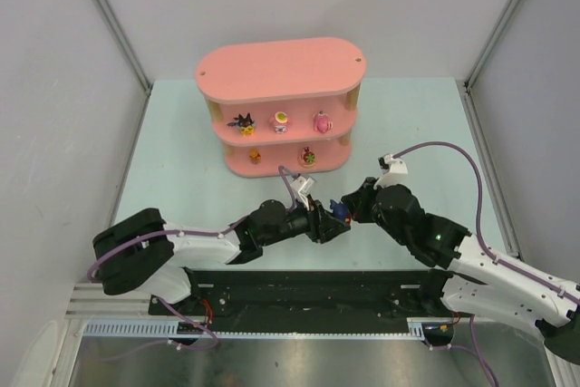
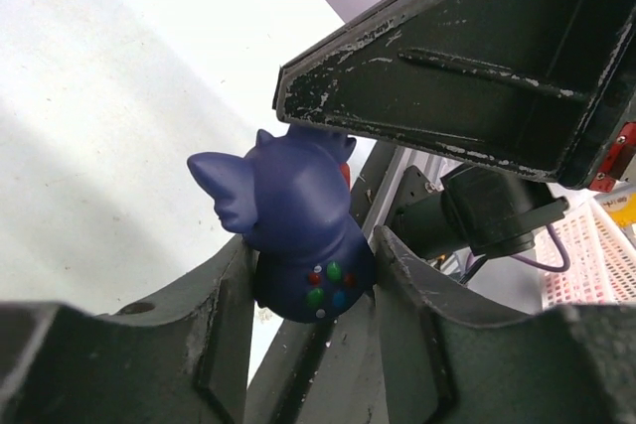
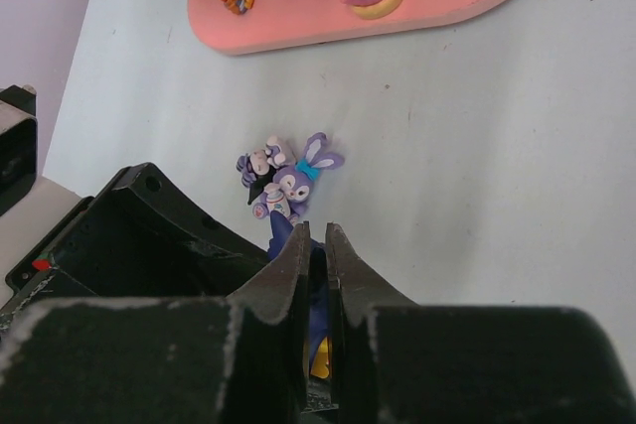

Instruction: Place and organize the plastic toys onto the shelf

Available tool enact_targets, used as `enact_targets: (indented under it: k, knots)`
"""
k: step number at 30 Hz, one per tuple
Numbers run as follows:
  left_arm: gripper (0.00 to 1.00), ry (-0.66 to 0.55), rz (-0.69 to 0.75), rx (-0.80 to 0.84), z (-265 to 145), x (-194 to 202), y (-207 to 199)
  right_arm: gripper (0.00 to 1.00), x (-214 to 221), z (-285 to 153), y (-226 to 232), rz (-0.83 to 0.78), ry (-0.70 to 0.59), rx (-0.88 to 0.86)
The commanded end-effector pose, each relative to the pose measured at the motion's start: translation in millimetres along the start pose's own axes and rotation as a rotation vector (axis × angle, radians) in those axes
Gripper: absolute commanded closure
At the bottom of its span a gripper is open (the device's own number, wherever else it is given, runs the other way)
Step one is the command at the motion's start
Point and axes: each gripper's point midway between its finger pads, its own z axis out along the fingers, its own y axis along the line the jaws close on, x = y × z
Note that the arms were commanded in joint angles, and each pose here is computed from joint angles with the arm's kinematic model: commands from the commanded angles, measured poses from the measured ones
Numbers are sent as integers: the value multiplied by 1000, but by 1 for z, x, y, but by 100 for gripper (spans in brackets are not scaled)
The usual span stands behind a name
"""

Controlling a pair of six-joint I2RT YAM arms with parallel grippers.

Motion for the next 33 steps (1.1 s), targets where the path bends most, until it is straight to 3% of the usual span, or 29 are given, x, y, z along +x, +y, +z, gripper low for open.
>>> enact_targets:
  k: [1,5,6,8,9,12,15,21,22,25,33]
  knots:
    - [58,-43,-2,78,7,-16,-22,100,-18,-6,12,39,-48,-37]
    - [72,-35,-6,84,8,-14,-22,100,-18,-7,13,38,-46,-44]
    - [76,-34,-8,87,8,-13,-23,95,-18,-7,13,39,-47,-45]
    - [80,-34,-6,101,7,-13,-25,77,-20,-9,15,33,-50,-58]
    - [84,-34,-5,113,6,-13,-27,60,-22,-9,16,29,-56,-67]
    - [92,-48,10,183,-1,-13,-38,31,-32,-14,16,23,-81,-87]
    - [96,-73,35,333,-17,-16,-60,19,-44,-21,18,-2,-107,-137]
    - [99,-88,49,635,-56,-18,-99,14,-58,-44,43,-98,-92,-390]
    - [100,-134,73,714,-67,-27,-111,14,-60,-51,50,-123,-97,-444]
    - [100,-74,47,766,-70,-20,-114,13,-55,-75,74,-166,-50,-649]
    - [100,-108,180,864,-97,-39,-145,12,-44,-101,89,-237,8,-817]
